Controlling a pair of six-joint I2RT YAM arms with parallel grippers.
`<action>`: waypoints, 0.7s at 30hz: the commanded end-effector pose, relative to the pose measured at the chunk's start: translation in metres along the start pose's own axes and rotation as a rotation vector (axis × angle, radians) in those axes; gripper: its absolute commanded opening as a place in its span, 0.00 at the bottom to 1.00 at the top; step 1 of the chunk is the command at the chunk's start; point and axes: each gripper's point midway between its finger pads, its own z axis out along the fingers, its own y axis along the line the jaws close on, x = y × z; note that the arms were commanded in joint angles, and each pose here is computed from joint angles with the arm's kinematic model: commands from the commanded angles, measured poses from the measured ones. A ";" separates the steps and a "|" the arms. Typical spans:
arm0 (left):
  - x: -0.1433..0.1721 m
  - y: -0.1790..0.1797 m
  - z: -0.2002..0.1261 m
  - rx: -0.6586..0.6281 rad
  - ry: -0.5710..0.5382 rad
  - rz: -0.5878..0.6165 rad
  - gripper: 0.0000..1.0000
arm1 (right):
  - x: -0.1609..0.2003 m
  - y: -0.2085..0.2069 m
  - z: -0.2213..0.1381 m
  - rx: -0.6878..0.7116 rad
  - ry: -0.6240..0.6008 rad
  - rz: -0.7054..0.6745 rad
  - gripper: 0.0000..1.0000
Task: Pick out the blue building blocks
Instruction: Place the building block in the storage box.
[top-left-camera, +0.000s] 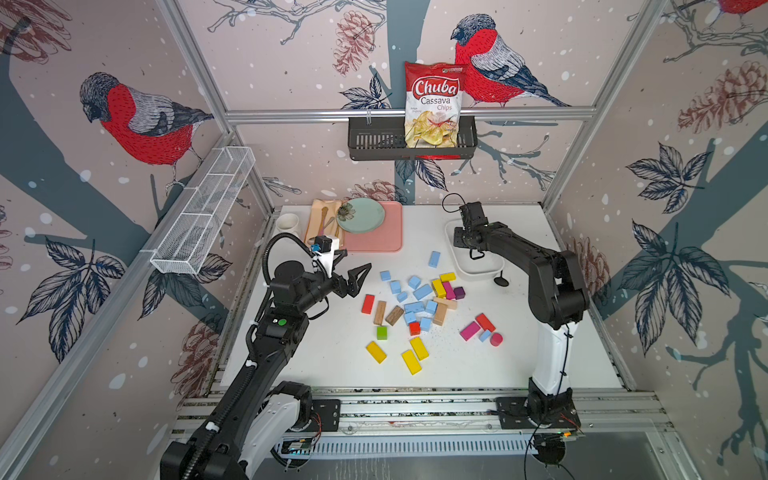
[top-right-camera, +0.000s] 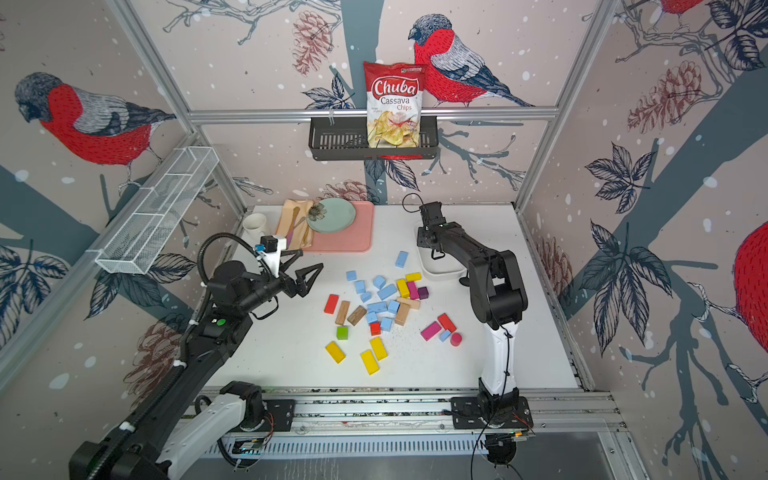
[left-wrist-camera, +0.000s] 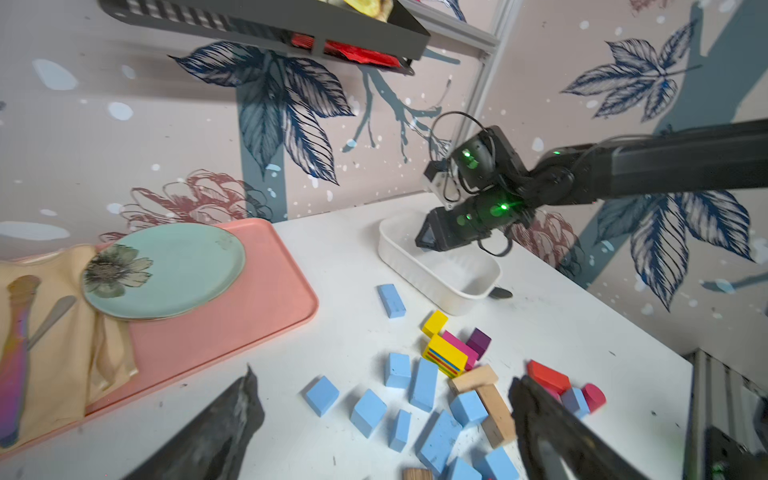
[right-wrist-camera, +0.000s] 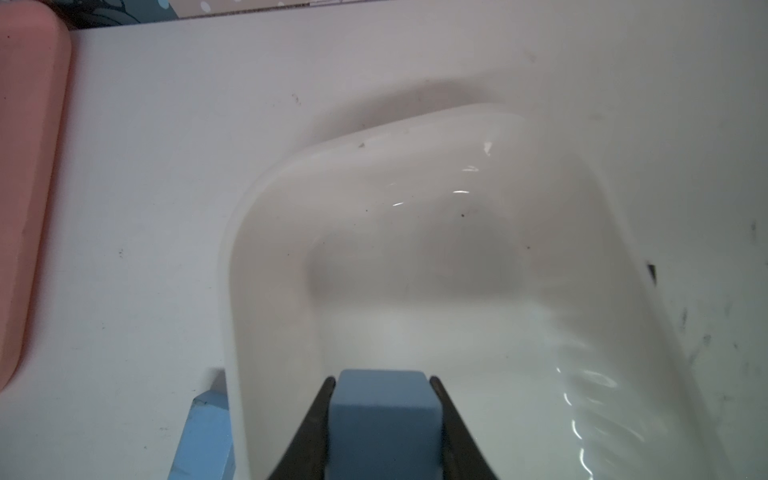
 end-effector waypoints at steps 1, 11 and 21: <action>-0.006 -0.020 0.001 0.120 -0.030 0.090 0.96 | -0.008 0.006 0.007 -0.024 -0.025 -0.009 0.15; 0.000 -0.024 0.000 0.152 -0.028 0.112 0.96 | -0.006 0.012 0.025 -0.044 -0.017 -0.015 0.15; 0.001 -0.024 0.000 0.148 -0.025 0.108 0.96 | -0.010 0.015 0.051 -0.039 -0.005 -0.030 0.18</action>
